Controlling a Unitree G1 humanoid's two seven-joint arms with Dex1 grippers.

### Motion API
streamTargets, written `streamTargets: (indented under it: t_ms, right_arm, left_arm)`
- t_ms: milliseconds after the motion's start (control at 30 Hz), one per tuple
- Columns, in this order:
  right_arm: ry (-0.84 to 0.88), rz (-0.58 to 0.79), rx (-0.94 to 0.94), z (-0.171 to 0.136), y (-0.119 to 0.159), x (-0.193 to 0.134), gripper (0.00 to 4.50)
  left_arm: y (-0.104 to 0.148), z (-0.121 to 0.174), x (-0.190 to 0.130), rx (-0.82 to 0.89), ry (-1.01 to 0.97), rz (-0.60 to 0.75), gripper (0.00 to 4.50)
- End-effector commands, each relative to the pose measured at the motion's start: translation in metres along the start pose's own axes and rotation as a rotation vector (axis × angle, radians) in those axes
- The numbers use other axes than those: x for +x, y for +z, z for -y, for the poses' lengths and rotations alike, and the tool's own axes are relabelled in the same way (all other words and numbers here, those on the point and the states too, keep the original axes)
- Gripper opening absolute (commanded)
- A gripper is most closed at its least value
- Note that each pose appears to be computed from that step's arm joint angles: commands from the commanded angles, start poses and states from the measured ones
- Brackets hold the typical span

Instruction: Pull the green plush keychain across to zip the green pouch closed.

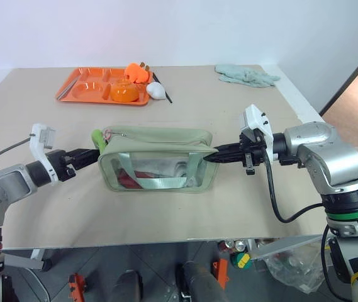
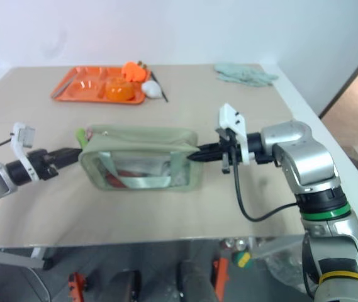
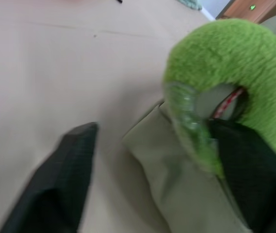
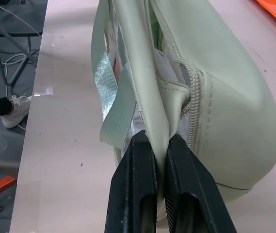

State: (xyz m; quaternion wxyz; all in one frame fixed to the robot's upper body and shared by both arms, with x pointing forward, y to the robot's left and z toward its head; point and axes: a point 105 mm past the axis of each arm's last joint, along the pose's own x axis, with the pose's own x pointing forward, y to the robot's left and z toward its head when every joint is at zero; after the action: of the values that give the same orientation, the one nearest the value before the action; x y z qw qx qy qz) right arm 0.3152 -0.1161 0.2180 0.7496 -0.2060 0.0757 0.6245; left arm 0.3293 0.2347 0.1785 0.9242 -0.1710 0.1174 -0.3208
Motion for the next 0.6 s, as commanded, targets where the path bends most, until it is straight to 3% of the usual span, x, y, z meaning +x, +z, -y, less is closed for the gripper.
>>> streamTargets:
  t_ms: [33,233,467,600]
  right_arm:
    - [-0.008,0.015,-0.035,-0.001,0.009,-0.002,0.0]
    - [-0.006,0.024,-0.035,-0.002,0.009,0.001,0.0]
    - [-0.002,0.027,-0.035,-0.001,0.008,0.004,0.0]
    - [-0.001,0.021,-0.038,0.0,0.008,0.005,0.0]
  left_arm:
    - [0.008,0.004,0.004,0.027,-0.009,0.019,2.09]
    - [0.011,0.01,0.008,0.038,-0.029,0.019,0.08]
    - [0.021,0.005,0.006,0.07,0.011,0.039,0.08]
    - [0.047,0.007,0.005,0.148,0.04,0.108,0.08]
